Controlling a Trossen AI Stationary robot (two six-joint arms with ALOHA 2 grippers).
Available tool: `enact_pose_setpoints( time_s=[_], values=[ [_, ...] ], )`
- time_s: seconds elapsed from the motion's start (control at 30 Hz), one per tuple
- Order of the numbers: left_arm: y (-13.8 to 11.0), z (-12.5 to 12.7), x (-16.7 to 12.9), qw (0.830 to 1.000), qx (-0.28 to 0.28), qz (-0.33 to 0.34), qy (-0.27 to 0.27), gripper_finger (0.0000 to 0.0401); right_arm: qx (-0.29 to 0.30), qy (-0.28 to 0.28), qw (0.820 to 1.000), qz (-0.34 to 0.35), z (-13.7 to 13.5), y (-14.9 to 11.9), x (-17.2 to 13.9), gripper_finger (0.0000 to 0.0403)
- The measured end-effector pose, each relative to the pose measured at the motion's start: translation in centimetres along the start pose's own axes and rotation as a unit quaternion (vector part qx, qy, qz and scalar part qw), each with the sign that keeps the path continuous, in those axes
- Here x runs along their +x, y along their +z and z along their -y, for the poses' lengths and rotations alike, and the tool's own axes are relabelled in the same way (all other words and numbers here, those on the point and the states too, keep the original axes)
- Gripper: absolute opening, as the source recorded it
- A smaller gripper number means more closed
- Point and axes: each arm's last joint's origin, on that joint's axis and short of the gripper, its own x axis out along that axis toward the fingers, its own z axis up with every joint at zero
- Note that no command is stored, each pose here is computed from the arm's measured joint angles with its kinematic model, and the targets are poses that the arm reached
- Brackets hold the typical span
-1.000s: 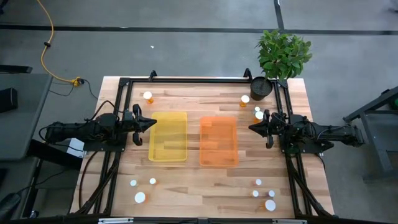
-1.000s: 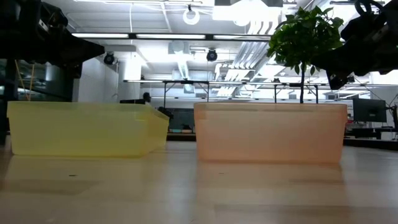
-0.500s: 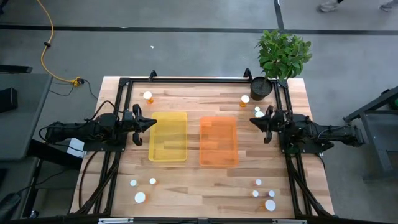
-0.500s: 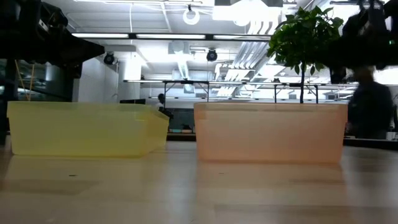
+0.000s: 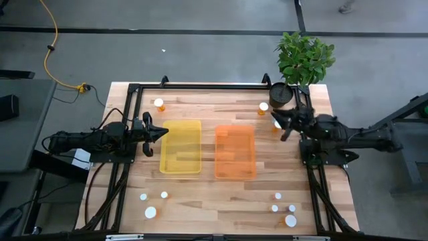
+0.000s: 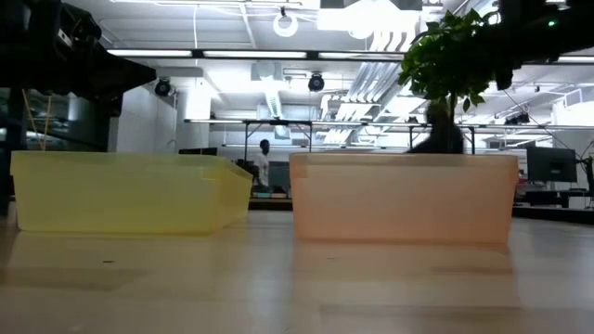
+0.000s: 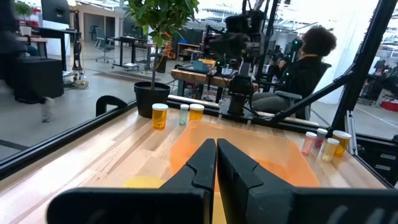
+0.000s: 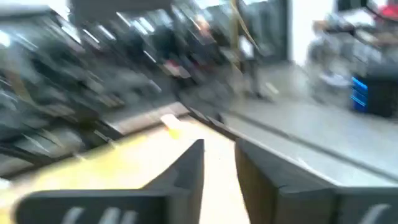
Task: Pick and place medicine bottles into bin by pill shape (circle, oval)
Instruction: Put the orange capsule bottle into the orange bin
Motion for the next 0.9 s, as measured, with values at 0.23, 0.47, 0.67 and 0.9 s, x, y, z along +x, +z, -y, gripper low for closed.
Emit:
enact_pose_setpoints(
  time_s=[0.23,0.47,0.67,0.9],
  values=[
    [0.0,0.0,0.0,1.0,-0.001,0.0,0.0,0.0005,0.003,-0.142,0.974,-0.177,-0.3,1.5,1.0,0.0231],
    [0.0,0.0,0.0,1.0,-0.014,0.0,0.0,0.0005,0.017,-0.212,0.929,-0.304,-0.5,1.4,1.6,0.0318],
    [0.0,0.0,0.0,1.0,-0.018,0.0,0.0,0.0005,0.037,-0.27,0.883,-0.381,0.5,-0.2,2.9,0.0332],
    [0.0,0.0,0.0,1.0,-0.026,0.0,0.0,0.0005,0.068,-0.28,0.84,-0.46,2.2,-1.4,4.7,0.0332]
  ],
)
